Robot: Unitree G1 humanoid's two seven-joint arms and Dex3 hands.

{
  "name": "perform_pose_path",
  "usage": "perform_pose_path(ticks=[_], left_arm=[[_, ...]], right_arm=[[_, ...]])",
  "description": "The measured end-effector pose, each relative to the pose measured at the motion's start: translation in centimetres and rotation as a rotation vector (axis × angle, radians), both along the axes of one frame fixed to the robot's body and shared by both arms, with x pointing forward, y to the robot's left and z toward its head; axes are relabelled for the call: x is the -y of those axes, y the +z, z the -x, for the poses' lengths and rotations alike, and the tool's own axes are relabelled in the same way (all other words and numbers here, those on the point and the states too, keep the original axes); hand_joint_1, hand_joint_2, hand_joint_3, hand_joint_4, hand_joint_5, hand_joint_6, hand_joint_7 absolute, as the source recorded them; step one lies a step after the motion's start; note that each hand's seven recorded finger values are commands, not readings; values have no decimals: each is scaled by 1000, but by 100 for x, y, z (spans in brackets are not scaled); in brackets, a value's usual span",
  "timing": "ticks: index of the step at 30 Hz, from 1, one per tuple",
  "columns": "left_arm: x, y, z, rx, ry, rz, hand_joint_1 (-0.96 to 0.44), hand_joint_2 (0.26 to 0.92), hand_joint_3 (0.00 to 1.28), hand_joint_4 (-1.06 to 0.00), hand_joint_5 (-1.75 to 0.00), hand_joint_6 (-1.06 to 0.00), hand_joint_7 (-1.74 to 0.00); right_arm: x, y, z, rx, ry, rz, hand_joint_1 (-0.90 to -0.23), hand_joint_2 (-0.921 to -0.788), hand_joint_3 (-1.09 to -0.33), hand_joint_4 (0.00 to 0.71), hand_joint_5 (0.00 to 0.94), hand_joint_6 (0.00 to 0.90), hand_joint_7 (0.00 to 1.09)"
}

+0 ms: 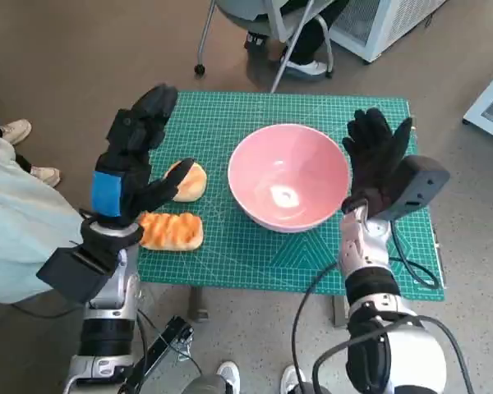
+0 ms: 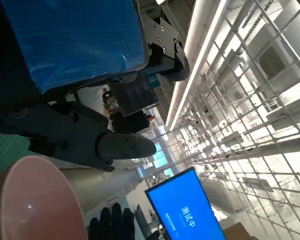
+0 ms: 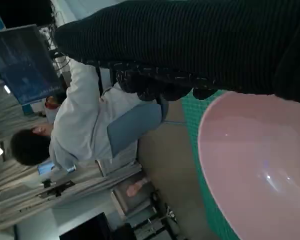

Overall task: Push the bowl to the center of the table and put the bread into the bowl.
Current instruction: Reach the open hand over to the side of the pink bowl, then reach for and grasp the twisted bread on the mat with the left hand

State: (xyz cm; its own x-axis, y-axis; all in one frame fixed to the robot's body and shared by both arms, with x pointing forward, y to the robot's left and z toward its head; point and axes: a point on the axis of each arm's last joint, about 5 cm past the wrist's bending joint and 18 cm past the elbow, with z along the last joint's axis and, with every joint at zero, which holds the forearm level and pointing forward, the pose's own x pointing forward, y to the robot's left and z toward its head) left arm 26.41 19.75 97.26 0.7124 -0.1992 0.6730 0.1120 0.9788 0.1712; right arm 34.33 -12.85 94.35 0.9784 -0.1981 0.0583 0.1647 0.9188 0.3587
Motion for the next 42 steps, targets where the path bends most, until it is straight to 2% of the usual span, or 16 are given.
perform_pose_path(ticks=[3,6,10,13,16,19,23,30,36,42], left_arm=[[-45,-14,36,-9,8,-17,-336,921,255,-378,-4,-315,-374],[-134,-23,97,-23,21,-66,-337,921,257,-381,-5,-309,-371],[-298,0,184,-61,51,-213,-341,921,229,-381,-4,-290,-360],[-459,66,262,-129,83,-395,-351,921,188,-365,-2,-270,-341],[-591,184,340,-215,96,-576,-345,914,96,-299,0,-260,-272],[-673,317,394,-310,95,-700,-314,898,34,-239,0,-268,-180],[-711,482,429,-430,101,-828,-248,844,8,-175,0,-266,-98],[-638,649,443,-617,105,-1066,-179,809,1,-162,-4,-273,-56],[-547,587,368,-676,63,-1147,-158,806,0,-207,-17,-312,-49],[-489,493,250,-708,47,-1231,-190,806,0,-244,-18,-343,-41]], right_arm=[[9,4,-2,0,4,17,-522,-921,-909,261,39,17,873],[49,19,-8,9,3,53,-521,-921,-902,267,33,29,824],[128,63,-19,48,-13,98,-514,-921,-884,269,21,63,761],[182,112,-24,102,-26,125,-514,-921,-874,273,17,84,731],[223,174,-27,176,-27,178,-533,-921,-863,276,15,100,720],[257,250,-27,276,-2,228,-552,-921,-844,284,16,109,718],[273,348,-16,418,45,280,-578,-921,-808,319,29,121,730],[302,504,50,693,94,405,-578,-921,-788,365,44,141,755],[334,563,122,854,106,487,-544,-921,-780,359,34,135,768],[335,574,175,943,134,564,-563,-921,-763,348,24,118,776]])
